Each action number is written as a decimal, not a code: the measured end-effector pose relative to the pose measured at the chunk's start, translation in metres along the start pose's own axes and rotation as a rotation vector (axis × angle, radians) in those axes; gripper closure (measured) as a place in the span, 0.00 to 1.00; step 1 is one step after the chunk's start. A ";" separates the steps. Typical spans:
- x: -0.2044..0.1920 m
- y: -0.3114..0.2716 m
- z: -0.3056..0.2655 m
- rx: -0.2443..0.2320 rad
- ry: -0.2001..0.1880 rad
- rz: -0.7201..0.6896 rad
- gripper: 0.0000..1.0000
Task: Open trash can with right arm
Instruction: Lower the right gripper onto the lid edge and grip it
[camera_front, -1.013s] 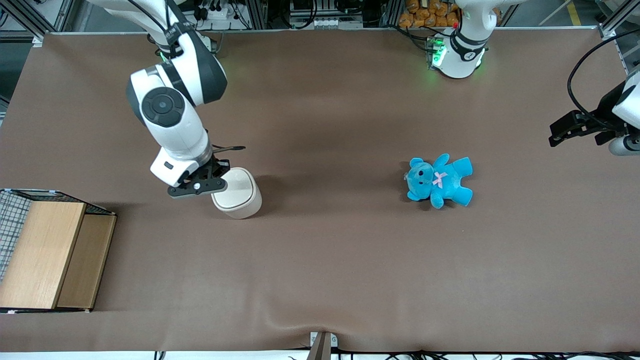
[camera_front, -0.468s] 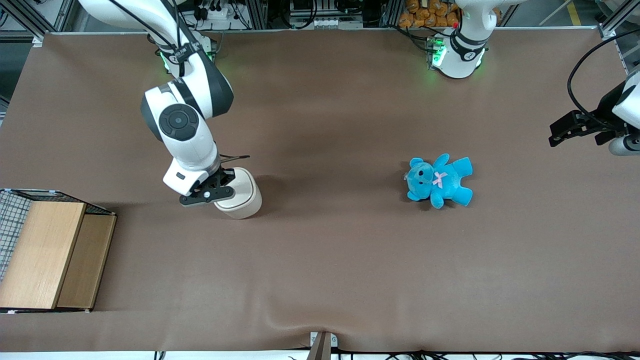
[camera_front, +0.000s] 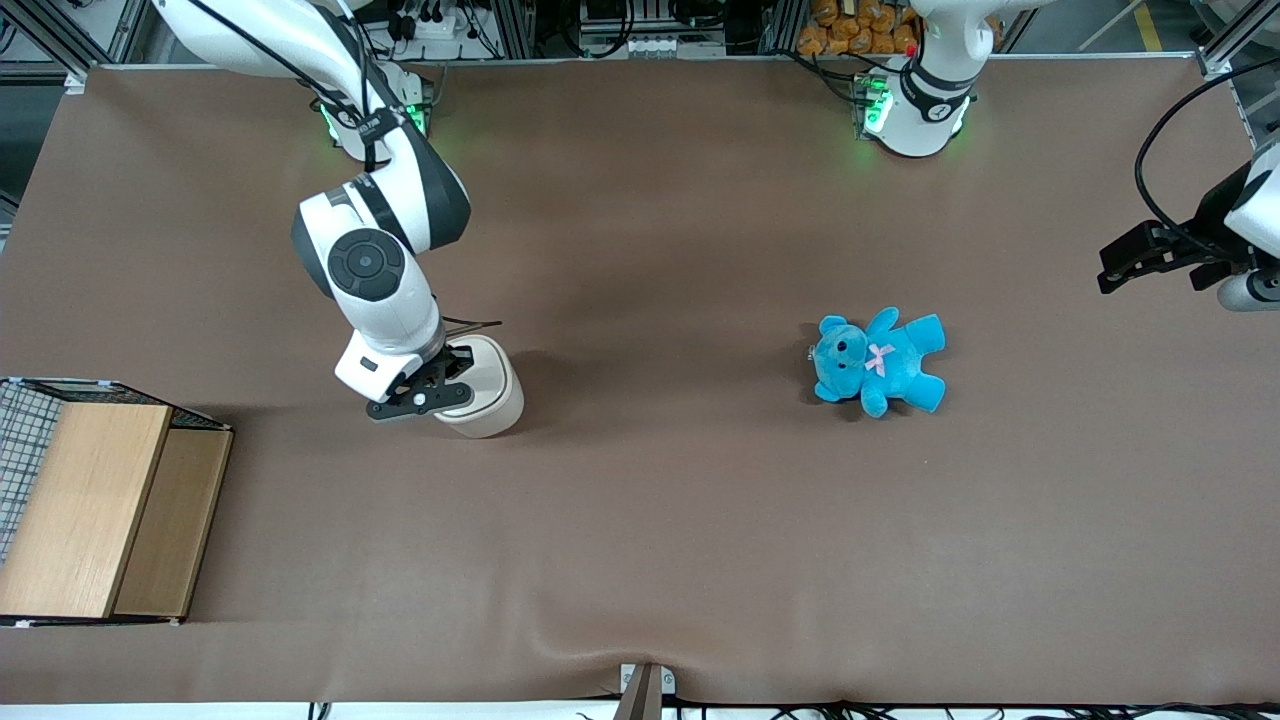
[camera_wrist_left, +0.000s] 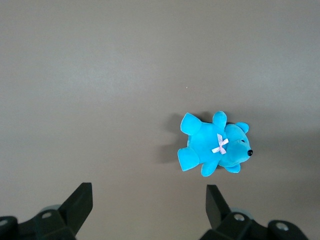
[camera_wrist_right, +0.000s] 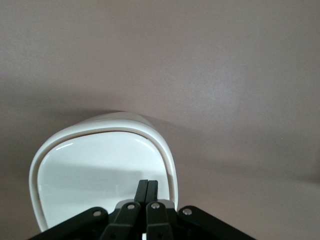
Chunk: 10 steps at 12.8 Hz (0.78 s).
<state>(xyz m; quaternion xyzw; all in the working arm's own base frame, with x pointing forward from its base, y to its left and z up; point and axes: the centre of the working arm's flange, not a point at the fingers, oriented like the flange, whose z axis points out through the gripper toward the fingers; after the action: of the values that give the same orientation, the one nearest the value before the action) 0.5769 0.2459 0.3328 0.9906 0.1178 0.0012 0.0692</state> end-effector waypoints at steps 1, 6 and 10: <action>0.000 0.002 0.002 -0.001 -0.002 0.003 0.99; 0.001 0.006 0.013 -0.002 -0.008 0.010 0.99; 0.001 0.006 0.021 0.003 0.003 0.012 0.99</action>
<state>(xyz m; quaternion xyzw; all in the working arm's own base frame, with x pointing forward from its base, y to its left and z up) 0.5795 0.2376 0.3128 0.9914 0.1120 0.0027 0.0678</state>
